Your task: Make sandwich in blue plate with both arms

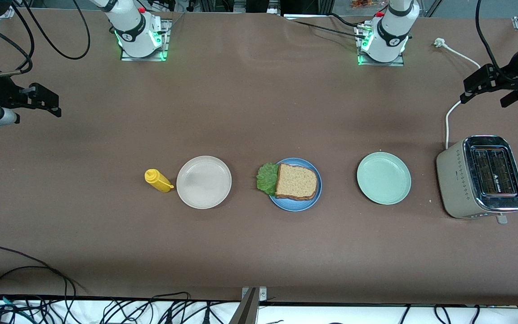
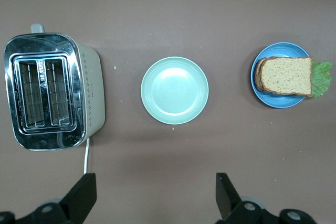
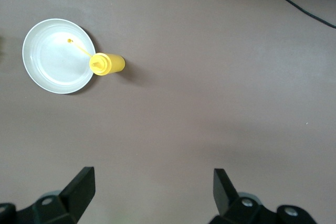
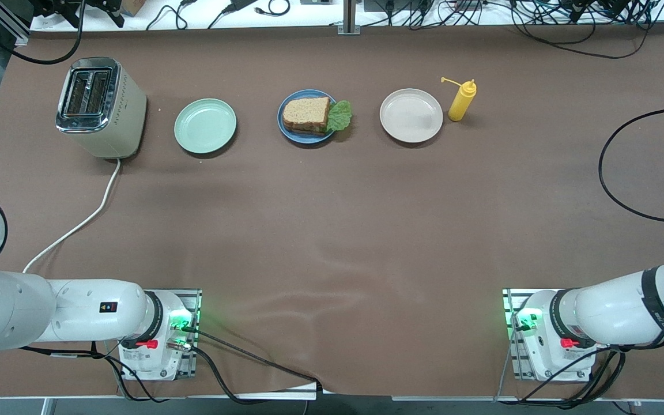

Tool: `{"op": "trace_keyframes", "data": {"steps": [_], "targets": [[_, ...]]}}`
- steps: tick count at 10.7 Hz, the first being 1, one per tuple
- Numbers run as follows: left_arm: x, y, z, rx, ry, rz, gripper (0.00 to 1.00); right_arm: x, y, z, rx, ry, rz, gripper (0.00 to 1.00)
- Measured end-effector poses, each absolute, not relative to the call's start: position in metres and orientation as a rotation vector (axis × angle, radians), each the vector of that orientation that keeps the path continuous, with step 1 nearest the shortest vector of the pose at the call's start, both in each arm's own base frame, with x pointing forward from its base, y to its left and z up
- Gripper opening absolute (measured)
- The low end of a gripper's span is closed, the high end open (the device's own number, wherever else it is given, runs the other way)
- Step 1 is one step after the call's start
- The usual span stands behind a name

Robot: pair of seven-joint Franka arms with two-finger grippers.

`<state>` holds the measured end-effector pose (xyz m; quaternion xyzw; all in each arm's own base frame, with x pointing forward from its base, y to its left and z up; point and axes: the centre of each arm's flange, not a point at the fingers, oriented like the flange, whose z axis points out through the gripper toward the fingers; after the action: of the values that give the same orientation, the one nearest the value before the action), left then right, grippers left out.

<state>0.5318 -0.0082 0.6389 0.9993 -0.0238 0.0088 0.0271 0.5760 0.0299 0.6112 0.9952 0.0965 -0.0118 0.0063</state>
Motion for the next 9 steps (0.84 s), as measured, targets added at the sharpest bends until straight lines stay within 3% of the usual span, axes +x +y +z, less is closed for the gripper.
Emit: {"op": "trace_keyframes", "data": {"steps": [9], "targets": [[0.5319, -0.0075, 0.6389, 3.086, -0.072, 0.027, 1.00, 0.5749, 0.0299, 0.6105, 3.115, 0.302, -0.052, 1.00]]}}
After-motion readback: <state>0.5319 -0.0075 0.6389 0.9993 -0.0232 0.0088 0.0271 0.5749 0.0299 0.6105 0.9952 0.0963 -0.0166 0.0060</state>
